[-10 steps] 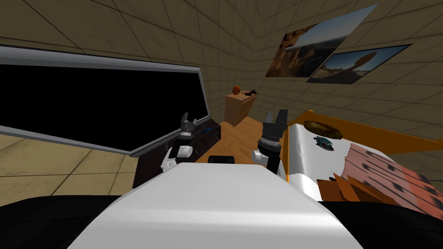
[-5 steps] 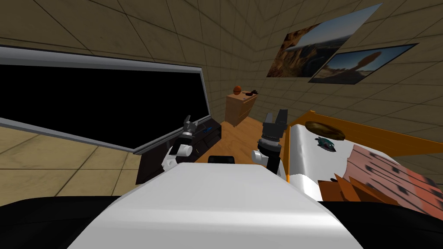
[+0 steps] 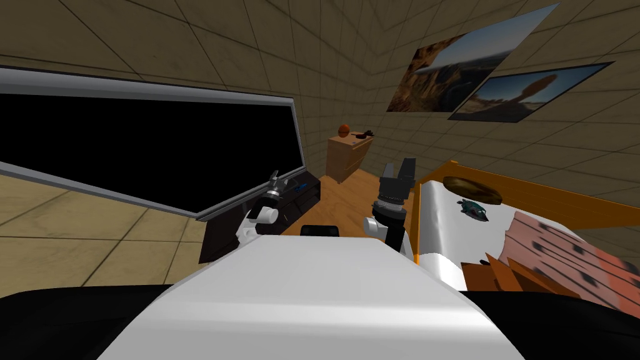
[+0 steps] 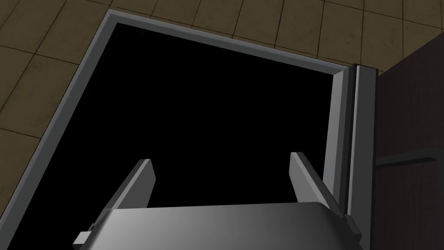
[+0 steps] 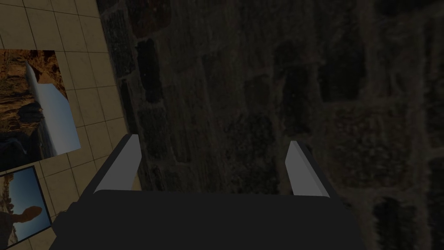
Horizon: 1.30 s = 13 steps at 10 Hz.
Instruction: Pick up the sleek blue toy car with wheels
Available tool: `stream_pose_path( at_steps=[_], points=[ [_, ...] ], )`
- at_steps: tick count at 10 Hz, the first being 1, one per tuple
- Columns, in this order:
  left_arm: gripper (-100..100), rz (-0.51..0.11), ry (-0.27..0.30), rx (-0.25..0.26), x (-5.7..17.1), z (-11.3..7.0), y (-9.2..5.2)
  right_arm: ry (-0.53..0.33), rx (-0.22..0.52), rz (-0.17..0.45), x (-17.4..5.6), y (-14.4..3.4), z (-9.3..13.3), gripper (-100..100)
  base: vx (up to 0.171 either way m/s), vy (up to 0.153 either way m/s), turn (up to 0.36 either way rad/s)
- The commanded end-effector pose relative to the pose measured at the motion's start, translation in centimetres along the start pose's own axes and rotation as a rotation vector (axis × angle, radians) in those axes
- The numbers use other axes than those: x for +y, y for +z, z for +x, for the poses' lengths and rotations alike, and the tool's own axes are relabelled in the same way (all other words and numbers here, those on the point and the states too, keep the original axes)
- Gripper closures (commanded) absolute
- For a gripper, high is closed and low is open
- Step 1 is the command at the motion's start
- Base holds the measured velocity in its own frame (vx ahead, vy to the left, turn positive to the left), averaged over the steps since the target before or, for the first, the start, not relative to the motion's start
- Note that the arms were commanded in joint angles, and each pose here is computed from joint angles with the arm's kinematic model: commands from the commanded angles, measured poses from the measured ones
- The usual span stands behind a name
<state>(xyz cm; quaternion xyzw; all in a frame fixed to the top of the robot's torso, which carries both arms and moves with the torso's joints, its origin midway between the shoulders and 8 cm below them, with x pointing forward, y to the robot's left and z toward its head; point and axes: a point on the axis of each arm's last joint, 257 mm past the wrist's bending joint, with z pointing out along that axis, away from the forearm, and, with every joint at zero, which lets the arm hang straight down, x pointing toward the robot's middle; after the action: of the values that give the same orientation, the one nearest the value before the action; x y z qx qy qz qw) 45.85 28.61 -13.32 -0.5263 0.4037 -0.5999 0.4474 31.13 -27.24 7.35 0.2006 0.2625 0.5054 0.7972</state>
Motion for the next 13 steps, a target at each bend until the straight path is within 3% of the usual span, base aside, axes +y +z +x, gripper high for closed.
stream_pose_path(
  at_steps=[1, 7, 9, 13],
  points=[
    [-100, -0.055, -0.030, -0.019, 1.7, -0.9, 0.7, 0.000, 0.000, 0.000, 0.0, 0.0, 0.0, 0, 0.001, -0.001, 0.026],
    [-100, -0.239, -0.096, -0.089, 7.3, -3.8, 1.3, 0.000, 0.000, 0.000, 0.0, 0.0, 0.0, 0, 0.018, -0.004, 0.016],
    [-100, -0.263, -0.096, -0.096, 7.9, -4.0, 1.1, 0.000, 0.000, 0.000, 0.0, 0.0, 0.0, 0, 0.023, -0.005, 0.003],
    [-100, -0.384, -0.133, -0.151, 11.6, -5.9, 0.9, 0.000, 0.000, 0.000, 0.0, 0.0, 0.0, 0, 0.043, -0.013, 0.007]
  ],
)
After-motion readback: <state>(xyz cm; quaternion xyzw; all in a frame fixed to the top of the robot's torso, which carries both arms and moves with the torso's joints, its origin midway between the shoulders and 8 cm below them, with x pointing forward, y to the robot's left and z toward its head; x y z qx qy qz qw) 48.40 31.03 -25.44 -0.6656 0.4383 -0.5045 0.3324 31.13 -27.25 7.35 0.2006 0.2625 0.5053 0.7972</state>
